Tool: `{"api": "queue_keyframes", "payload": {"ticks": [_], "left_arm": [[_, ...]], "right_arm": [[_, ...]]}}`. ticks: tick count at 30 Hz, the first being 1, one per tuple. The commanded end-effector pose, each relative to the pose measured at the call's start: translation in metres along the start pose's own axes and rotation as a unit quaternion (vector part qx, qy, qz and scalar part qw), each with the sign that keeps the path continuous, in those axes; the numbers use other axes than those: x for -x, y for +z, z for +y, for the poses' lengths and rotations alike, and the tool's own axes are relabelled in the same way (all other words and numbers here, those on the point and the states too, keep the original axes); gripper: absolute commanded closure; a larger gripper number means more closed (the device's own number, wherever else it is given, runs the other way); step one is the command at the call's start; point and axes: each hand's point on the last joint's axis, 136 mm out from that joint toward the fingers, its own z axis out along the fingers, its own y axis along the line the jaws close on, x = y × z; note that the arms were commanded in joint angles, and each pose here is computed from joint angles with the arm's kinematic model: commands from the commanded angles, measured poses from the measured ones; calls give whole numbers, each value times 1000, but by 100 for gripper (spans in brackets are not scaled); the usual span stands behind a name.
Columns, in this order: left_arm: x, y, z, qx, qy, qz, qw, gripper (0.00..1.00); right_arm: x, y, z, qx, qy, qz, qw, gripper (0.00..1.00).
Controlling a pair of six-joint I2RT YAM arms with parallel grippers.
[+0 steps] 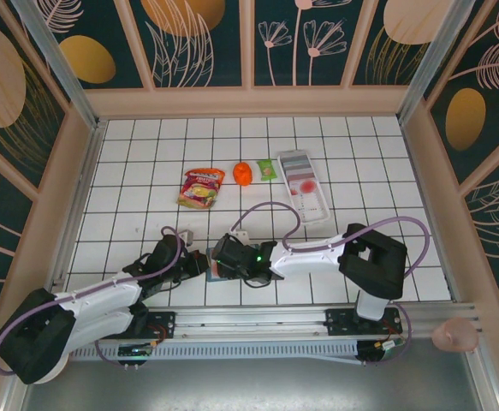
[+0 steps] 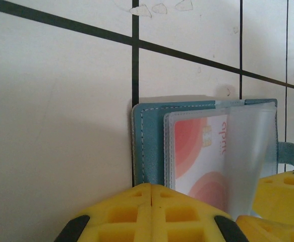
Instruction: Put the credit cards into the card holder
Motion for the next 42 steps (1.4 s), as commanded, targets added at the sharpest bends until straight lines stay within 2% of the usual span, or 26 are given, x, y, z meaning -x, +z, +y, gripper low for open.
{"api": "queue_keyframes", "payload": {"ticks": [1,12,21,29,36,42], "left_arm": [[-7,0,6,5,-6,9,1000,100],[-4,-2,8,11,-10,-1,1000,100],[-2,-2,8,11,-13,-6,1000,100],[1,-5,8,14,-16,-16,1000,100],[7,-10,8,12,-24,-37,999,100],[11,-14,8,15,-32,-49,998,100]], "right_arm": [[3,1,9,25,18,-10,999,58],[13,-2,32,108,49,-14,993,60],[25,-13,47,193,105,-20,975,62],[29,-18,43,209,135,-24,968,64],[42,-38,58,285,160,-37,944,65],[52,-48,81,332,134,-45,933,65]]}}
